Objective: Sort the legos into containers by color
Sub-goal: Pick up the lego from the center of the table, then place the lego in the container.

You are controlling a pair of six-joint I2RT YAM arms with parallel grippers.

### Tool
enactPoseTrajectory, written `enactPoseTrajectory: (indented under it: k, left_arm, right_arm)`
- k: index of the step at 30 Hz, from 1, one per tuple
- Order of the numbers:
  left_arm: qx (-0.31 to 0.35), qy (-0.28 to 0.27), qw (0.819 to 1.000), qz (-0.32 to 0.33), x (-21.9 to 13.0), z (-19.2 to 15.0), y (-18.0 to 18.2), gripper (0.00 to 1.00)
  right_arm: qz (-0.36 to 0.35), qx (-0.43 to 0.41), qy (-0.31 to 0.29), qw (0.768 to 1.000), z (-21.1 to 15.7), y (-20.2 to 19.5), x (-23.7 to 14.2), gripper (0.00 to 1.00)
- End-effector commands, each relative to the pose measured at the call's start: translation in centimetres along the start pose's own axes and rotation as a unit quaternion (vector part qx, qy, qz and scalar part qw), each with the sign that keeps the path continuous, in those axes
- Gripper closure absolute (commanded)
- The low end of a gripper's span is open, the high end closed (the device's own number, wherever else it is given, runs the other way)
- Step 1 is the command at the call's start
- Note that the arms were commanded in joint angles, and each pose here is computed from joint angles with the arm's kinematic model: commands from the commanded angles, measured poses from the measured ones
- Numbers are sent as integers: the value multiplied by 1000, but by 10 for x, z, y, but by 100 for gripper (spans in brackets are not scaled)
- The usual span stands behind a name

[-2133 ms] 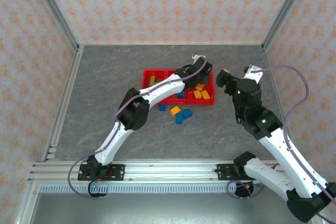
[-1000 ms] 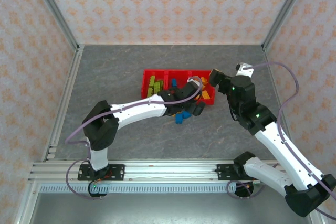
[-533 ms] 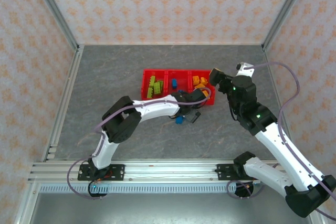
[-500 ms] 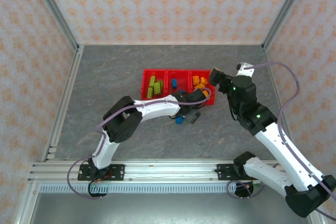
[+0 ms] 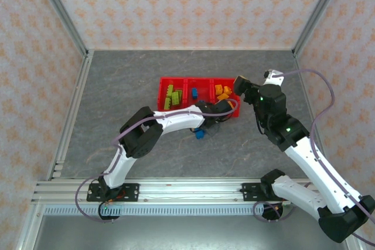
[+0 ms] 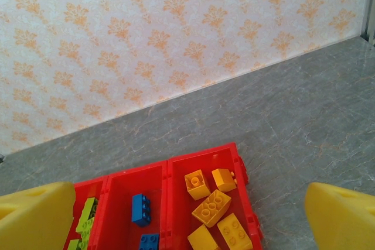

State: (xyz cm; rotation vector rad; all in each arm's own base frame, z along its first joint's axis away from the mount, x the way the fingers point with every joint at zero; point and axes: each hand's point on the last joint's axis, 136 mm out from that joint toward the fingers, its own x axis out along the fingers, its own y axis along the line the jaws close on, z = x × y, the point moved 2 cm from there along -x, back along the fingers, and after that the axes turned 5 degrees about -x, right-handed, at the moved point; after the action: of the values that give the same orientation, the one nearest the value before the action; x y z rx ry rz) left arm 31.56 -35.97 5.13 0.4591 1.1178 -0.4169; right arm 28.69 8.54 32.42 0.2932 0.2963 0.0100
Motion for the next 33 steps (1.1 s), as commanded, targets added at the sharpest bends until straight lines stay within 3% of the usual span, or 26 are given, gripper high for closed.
enactPoseTrajectory:
  k: [1, 10, 13, 16, 19, 22, 33]
  left_arm:
    - [0, 21, 999, 32, 1, -10, 8, 71]
    - [-89, -91, 992, 5, -64, 34, 36, 78]
    - [-154, -138, 978, 12, -81, 52, 67, 81]
    - [-261, -188, 946, 25, -103, 68, 116, 81]
    - [-325, -217, 920, 18, -106, 79, 143, 81]
    - [-351, -236, 906, 7, -102, 93, 150, 80]
    - [-374, -223, 900, -28, -42, 128, 131, 81]
  right_arm:
    - [-2, 8, -20, 1000, 11, 0, -2, 0]
    - [-7, 5, -20, 1000, 11, -3, -4, 0]
    - [-8, 5, -20, 1000, 9, -3, -4, 0]
    - [-8, 3, -20, 1000, 8, -4, -3, 0]
    - [-7, 3, -19, 1000, 7, -3, -3, 0]
    - [-8, -1, -18, 1000, 7, -4, -3, 0]
    - [-26, -15, -21, 999, 4, -13, -6, 0]
